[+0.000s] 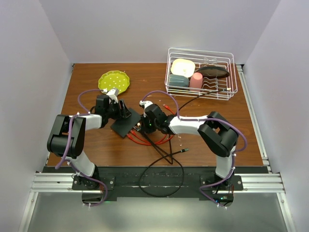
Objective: Insert the plug into the switch port
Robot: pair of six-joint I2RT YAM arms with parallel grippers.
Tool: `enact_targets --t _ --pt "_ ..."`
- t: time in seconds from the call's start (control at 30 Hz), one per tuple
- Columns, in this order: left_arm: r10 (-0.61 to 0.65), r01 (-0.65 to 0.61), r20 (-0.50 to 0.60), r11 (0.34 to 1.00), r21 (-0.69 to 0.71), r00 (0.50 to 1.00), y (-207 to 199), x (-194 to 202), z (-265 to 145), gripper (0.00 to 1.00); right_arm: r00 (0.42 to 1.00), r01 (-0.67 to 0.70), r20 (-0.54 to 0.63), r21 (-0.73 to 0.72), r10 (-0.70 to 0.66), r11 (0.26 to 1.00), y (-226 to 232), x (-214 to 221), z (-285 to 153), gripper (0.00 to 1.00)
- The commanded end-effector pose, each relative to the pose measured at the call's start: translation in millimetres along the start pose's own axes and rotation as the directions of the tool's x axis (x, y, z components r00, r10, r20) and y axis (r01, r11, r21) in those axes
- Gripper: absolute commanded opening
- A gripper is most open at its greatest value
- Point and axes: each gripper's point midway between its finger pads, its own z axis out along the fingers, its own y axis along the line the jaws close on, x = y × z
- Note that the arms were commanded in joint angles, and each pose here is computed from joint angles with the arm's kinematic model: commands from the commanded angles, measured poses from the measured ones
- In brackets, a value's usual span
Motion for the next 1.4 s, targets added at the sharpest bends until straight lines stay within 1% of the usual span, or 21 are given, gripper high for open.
enact_targets --t 0.0,0.13,0.27,0.3,0.37,0.4,0.53,0.57,0.67,0.83,1.0,1.1,1.2,1.37 --pt "0.033 -0.032 -0.011 0.999 0.041 0.999 -9.8 1.8 -5.5 0.59 0.993 0.050 0.113 -0.095 -0.039 0.994 25.6 -39.3 2.3 0.00" --pt "0.055 -0.056 0.011 0.995 0.082 0.998 -16.0 2.0 -8.1 0.61 0.992 0.101 0.087 -0.090 -0.093 0.991 16.4 -30.6 6.5 0.00" --pt "0.064 -0.067 0.029 0.990 0.123 0.998 -21.6 0.9 -6.1 0.64 0.988 0.148 0.048 -0.093 -0.144 0.985 10.7 -20.1 9.4 0.00" --pt "0.071 -0.077 0.046 0.987 0.140 0.996 -24.7 -2.2 -5.6 0.65 0.987 0.155 0.045 -0.093 -0.152 0.983 10.1 -19.0 9.4 0.00" --pt "0.065 -0.071 0.038 0.982 0.173 0.997 -28.1 3.0 -3.7 0.67 0.985 0.172 0.043 -0.093 -0.168 0.981 9.0 -17.7 8.7 0.00" --pt "0.065 -0.074 0.053 0.979 0.191 0.997 -31.1 0.9 -3.3 0.68 0.984 0.175 0.044 -0.097 -0.172 0.980 9.0 -17.9 8.2 0.00" --pt "0.059 -0.071 0.054 0.960 0.270 0.997 -41.7 4.3 -0.7 0.70 0.981 0.192 0.046 -0.102 -0.189 0.976 10.2 -19.3 7.0 0.00" --pt "0.061 -0.080 0.073 0.955 0.286 0.995 -45.1 0.7 -0.9 0.71 0.980 0.197 0.044 -0.103 -0.193 0.975 9.9 -18.5 7.0 0.00" --pt "0.062 -0.085 0.081 0.943 0.322 0.995 -50.3 1.9 -1.7 0.71 0.977 0.210 0.051 -0.107 -0.205 0.972 11.8 -21.9 4.1 0.00" --pt "0.077 -0.104 0.092 0.933 0.344 0.993 -53.3 4.9 -3.3 0.68 0.970 0.241 0.043 -0.111 -0.238 0.964 10.0 -24.0 -2.7 0.00" --pt "0.109 -0.139 0.101 0.916 0.376 0.989 -57.6 7.5 -6.7 0.66 0.959 0.282 0.036 -0.170 -0.280 0.944 13.6 -21.2 -13.0 0.00" --pt "0.119 -0.154 0.114 0.909 0.386 0.986 -59.8 6.2 -8.2 0.66 0.953 0.298 0.014 -0.219 -0.302 0.929 16.9 -11.4 -15.2 0.00" --pt "0.121 -0.158 0.117 0.907 0.390 0.986 -60.6 6.2 -8.9 0.69 0.953 0.295 -0.006 -0.232 -0.304 0.927 16.1 -4.3 -14.3 0.00" --pt "0.108 -0.147 0.116 0.902 0.406 0.987 -62.3 6.7 -7.2 0.71 0.950 0.306 0.006 -0.240 -0.314 0.921 17.3 -3.7 -18.4 0.00"
